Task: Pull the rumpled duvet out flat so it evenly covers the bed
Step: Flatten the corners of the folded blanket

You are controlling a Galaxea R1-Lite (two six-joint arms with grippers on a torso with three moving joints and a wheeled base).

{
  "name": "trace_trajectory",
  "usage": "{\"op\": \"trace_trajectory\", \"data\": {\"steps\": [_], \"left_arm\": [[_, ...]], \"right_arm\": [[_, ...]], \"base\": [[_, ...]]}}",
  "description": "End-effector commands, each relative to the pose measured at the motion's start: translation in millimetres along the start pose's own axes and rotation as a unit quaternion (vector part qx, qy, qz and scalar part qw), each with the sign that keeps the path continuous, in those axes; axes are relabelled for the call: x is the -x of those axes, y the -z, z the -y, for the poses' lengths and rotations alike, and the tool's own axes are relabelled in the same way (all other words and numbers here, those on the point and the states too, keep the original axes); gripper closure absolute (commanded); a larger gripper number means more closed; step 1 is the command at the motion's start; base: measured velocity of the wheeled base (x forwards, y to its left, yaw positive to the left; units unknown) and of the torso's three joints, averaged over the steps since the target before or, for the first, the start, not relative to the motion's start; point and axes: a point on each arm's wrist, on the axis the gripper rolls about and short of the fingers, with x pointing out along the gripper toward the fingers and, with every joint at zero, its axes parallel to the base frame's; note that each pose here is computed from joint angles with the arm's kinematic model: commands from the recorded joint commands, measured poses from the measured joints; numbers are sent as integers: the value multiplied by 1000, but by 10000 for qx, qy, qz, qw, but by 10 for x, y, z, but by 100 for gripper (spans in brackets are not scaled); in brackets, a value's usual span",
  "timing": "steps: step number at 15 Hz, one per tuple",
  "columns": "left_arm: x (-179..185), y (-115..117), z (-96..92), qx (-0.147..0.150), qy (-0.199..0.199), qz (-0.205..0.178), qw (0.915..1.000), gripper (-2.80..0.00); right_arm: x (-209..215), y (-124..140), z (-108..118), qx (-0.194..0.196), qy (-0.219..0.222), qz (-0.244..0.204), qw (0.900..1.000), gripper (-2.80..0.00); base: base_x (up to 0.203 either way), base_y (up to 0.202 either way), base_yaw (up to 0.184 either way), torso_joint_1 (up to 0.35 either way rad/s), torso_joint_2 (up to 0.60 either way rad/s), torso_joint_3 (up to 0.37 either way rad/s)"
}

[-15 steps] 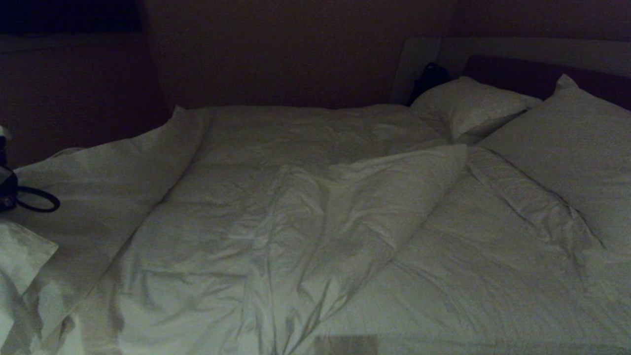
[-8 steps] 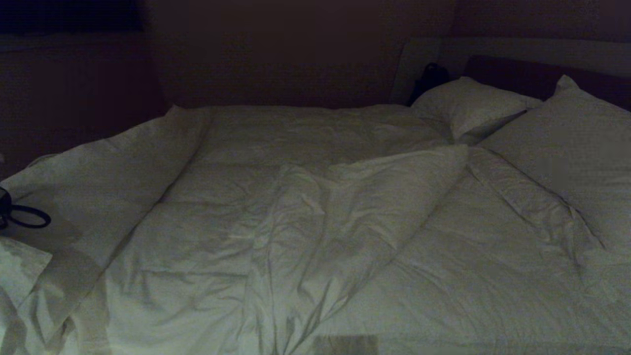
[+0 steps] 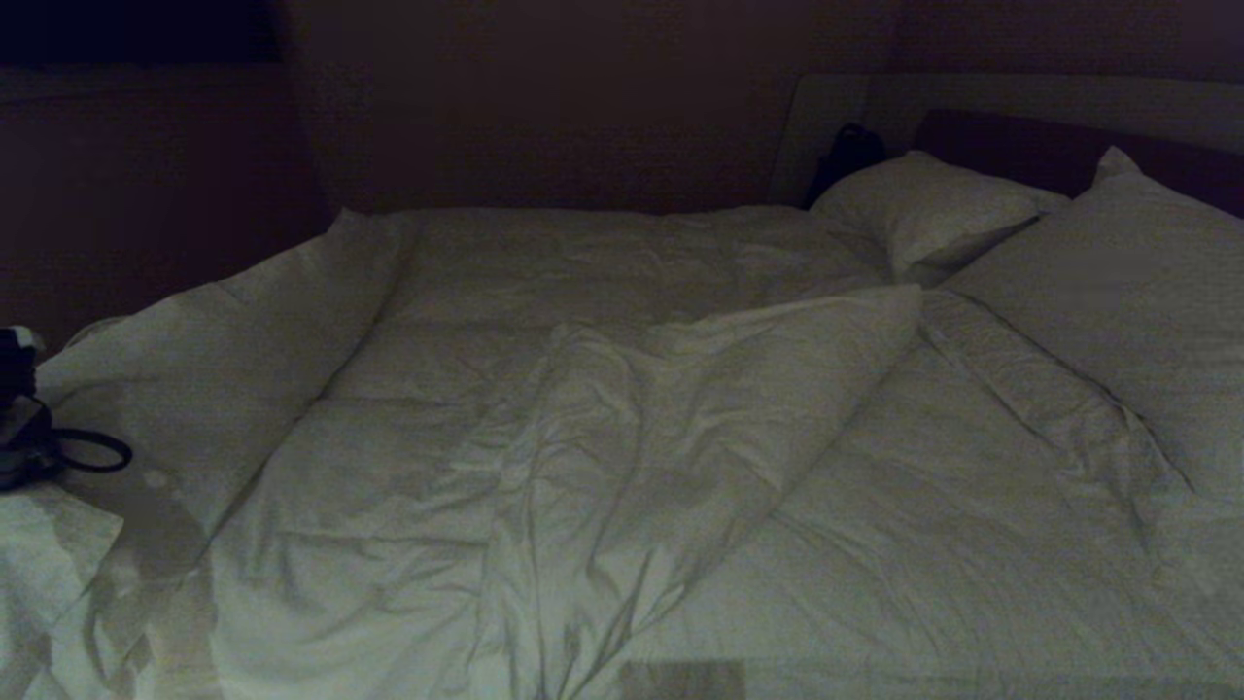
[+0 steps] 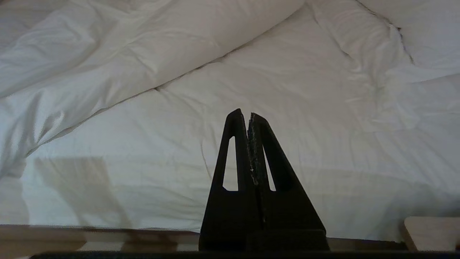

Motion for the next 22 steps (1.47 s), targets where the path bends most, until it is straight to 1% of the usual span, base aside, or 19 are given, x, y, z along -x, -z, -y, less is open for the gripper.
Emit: {"op": "trace_trajectory", "data": {"steps": [1, 2, 4, 5, 6, 8, 10, 12, 15, 16, 17, 18, 19, 20, 22], "left_arm": [[247, 20, 83, -4, 496, -32, 9988, -280], [394, 74, 125, -28, 786, -115, 9968, -280], [558, 123, 204, -40, 1263, -196, 9918, -280], [730, 119, 205, -53, 1631, -198, 9864, -280], [978, 86, 175, -40, 2080, -140, 9780, -280], [1361, 67, 130, -80, 2908, -96, 9567, -280], [1744, 32, 24, -104, 3727, 11, 9279, -280], [2052, 4, -140, -91, 4364, 197, 8995, -280], [2454, -37, -446, -23, 5001, 695, 8632, -280], [2525, -19, -505, -36, 5186, 776, 8515, -280], [2597, -12, -570, -44, 5322, 848, 8424, -280], [2733, -7, -692, -44, 5488, 995, 8300, -280], [2812, 19, -767, -69, 5640, 1052, 8190, -280], [2845, 51, -805, -99, 5734, 1043, 8125, -280], [3068, 125, -1022, -129, 5941, 1268, 7942, -280]], "right_arm": [[-1, 0, 0, 1, -12, -6, 10000, 0], [-1, 0, 0, 1, -12, -6, 10000, 0], [0, 0, 0, 2, -4, -2, 10000, 0], [-1, 0, 0, 1, -8, -6, 10000, 0], [-1, 0, 0, 2, -4, -6, 10000, 0], [-1, 0, 0, 1, -11, -6, 10000, 0], [-1, 0, 0, 1, -6, -6, 10000, 0], [-1, 0, 0, 2, -4, -6, 10000, 0], [0, 0, 0, 2, -9, -1, 10000, 0], [-1, 0, 0, 1, -12, -6, 10000, 0], [-1, 0, 0, 2, -4, -6, 10000, 0], [-1, 0, 0, 2, -4, -6, 10000, 0], [-1, 0, 0, 2, -4, -6, 10000, 0], [-1, 0, 0, 2, -4, -6, 10000, 0], [-1, 0, 0, 2, -4, -6, 10000, 0]], "base": [[0, 0, 0, 0, 0, 0], [0, 0, 0, 0, 0, 0], [0, 0, 0, 0, 0, 0], [0, 0, 0, 0, 0, 0], [0, 0, 0, 0, 0, 0], [0, 0, 0, 0, 0, 0], [0, 0, 0, 0, 0, 0], [0, 0, 0, 0, 0, 0], [0, 0, 0, 0, 0, 0], [0, 0, 0, 0, 0, 0], [0, 0, 0, 0, 0, 0], [0, 0, 0, 0, 0, 0], [0, 0, 0, 0, 0, 0], [0, 0, 0, 0, 0, 0], [0, 0, 0, 0, 0, 0]]}}
